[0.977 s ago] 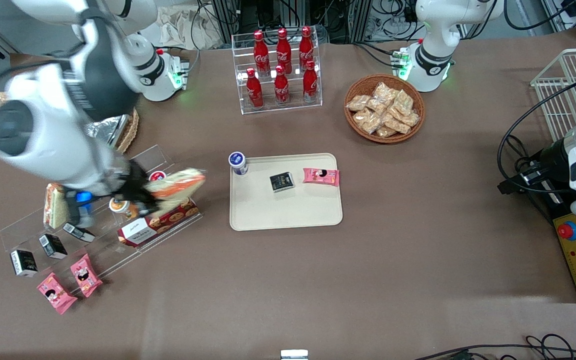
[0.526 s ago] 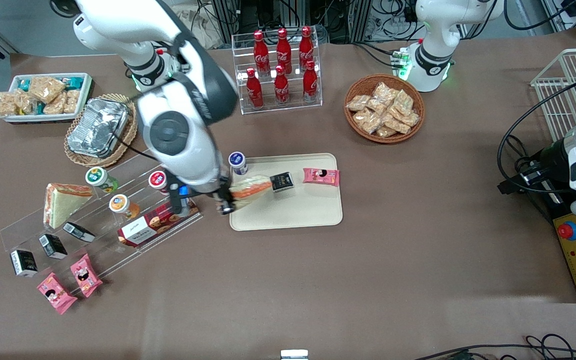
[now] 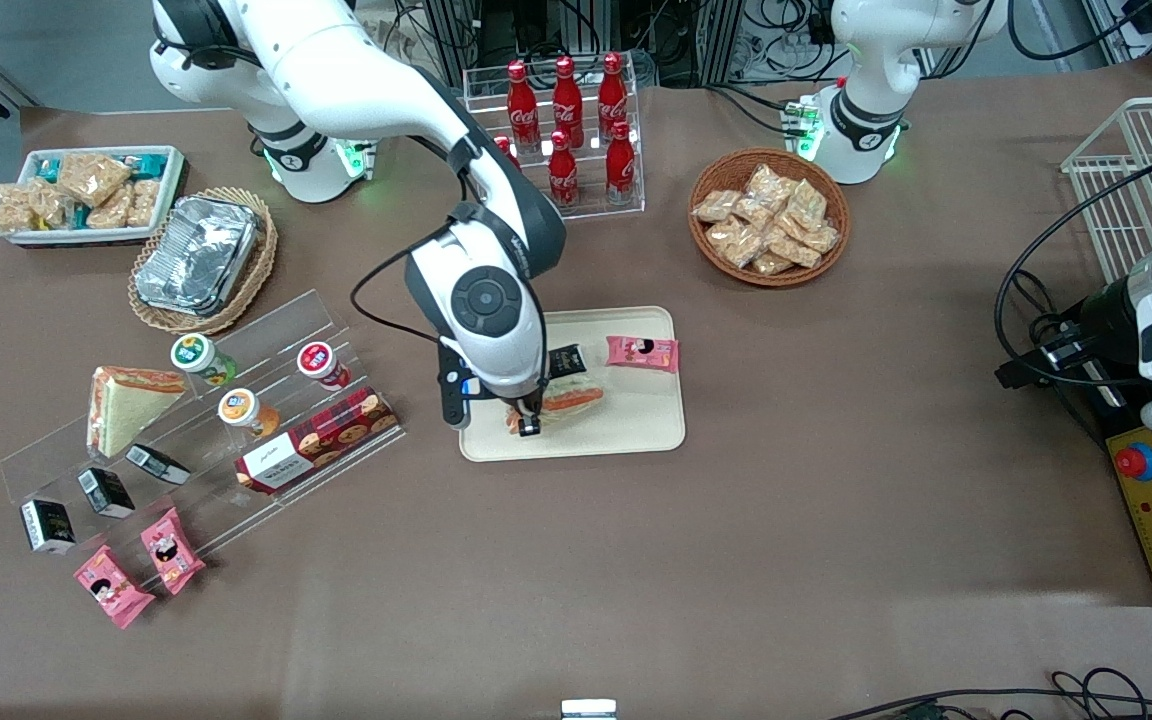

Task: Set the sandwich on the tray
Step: 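Lower the held sandwich onto the cream tray beside the black pack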

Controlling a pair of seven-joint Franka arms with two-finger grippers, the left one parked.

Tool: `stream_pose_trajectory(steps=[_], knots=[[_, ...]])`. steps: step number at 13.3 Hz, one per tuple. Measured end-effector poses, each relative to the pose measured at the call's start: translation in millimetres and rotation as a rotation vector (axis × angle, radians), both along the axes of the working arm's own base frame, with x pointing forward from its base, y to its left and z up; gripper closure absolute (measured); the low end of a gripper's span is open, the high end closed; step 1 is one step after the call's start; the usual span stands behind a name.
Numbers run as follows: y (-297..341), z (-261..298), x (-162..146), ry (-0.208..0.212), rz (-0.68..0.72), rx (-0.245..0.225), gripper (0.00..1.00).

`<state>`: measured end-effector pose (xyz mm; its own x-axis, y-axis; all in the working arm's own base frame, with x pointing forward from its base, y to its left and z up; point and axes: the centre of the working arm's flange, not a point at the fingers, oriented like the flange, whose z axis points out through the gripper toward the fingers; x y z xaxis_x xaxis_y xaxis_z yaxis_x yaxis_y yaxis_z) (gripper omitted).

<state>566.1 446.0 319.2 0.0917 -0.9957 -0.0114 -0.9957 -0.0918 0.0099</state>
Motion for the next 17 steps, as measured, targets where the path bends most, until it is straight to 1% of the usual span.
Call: stream_pose_trajectory(steps=[2,6,8,10,14,16,17], knots=[[7.3,-18.0,-5.6,0.01,-0.01,-0.015,0.78],[13.1,-62.6,-14.8,-0.008,-0.028,-0.023,0.78],[15.5,-78.8,-21.0,-0.006,-0.031,-0.032,0.78],[13.9,-90.3,-21.8,-0.003,-0.033,-0.041,0.78],[5.8,-92.4,-13.7,-0.016,-0.049,-0.04,0.78],[1.2,-91.1,-8.9,-0.023,-0.055,-0.039,0.63],[-1.9,-90.4,-6.1,-0.026,-0.054,-0.04,0.52]])
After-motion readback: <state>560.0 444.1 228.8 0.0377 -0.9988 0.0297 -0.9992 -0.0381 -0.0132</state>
